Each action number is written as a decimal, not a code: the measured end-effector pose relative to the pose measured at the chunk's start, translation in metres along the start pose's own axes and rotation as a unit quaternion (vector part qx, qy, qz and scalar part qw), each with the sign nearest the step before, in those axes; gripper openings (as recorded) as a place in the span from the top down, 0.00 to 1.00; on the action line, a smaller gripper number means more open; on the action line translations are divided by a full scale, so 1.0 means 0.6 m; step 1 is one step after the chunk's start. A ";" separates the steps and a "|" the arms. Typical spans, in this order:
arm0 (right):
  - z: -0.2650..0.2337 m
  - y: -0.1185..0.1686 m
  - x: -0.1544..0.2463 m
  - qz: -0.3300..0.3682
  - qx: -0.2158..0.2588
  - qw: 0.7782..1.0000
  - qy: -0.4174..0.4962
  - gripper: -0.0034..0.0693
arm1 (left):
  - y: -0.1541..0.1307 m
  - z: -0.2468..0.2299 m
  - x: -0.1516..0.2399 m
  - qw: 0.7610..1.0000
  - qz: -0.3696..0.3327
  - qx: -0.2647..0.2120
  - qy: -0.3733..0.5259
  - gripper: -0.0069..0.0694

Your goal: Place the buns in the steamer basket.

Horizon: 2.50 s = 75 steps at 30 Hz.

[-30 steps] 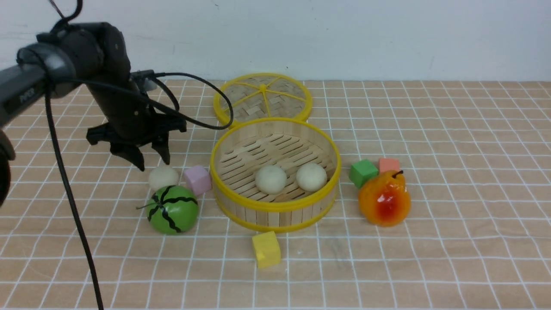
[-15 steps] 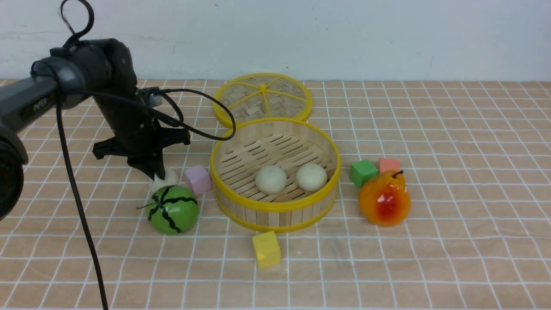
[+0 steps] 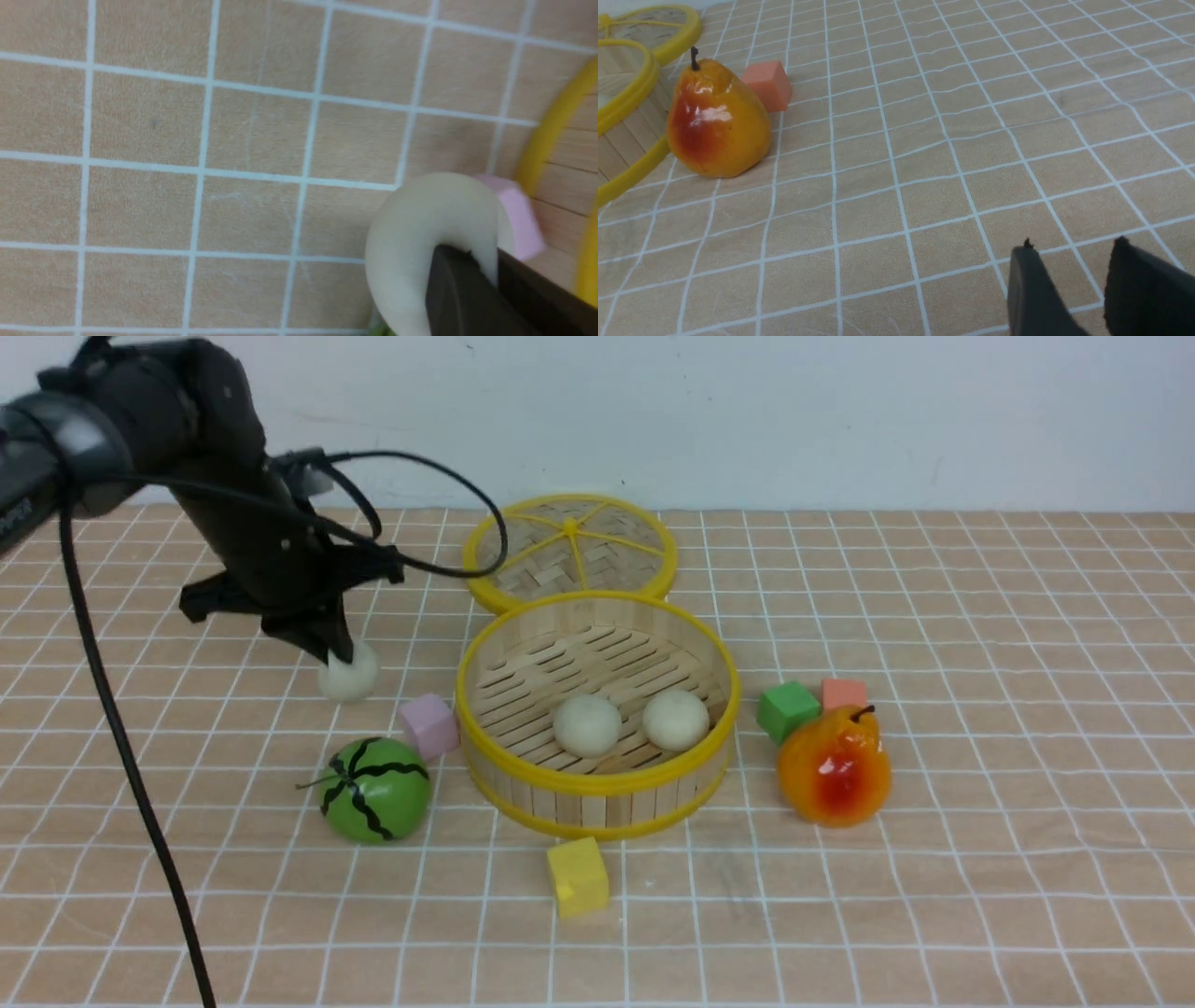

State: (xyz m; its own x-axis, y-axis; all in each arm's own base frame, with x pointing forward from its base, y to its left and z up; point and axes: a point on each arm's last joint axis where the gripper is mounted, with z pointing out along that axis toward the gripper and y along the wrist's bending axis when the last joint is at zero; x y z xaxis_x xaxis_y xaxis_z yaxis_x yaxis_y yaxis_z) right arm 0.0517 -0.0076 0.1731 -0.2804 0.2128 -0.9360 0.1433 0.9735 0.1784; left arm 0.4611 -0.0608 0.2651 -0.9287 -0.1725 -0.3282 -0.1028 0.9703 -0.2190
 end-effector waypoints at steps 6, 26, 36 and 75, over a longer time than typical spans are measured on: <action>0.000 0.000 0.000 0.000 0.000 1.000 0.000 0.62 | -0.063 -0.043 0.005 0.997 0.035 0.050 -0.037 0.92; 0.000 0.000 0.000 0.000 0.000 1.000 0.000 0.62 | -0.193 0.119 0.034 0.992 0.012 0.095 -0.081 0.71; 0.000 0.000 0.000 0.000 0.000 1.000 0.000 0.62 | -0.196 0.057 0.036 0.993 0.047 0.087 -0.061 0.48; 0.000 0.000 0.000 0.000 0.000 1.000 0.000 0.62 | 0.076 -0.383 0.500 0.975 0.041 0.052 -0.211 0.93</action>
State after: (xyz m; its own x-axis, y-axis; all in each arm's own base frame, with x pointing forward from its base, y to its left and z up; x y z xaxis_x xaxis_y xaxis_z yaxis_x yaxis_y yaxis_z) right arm 0.0517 -0.0076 0.1731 -0.2804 0.2128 -0.9360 0.1433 0.9735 0.1784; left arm 0.0959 -0.0294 0.3675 -0.7001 -0.1719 -0.6931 0.0221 0.9649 -0.2616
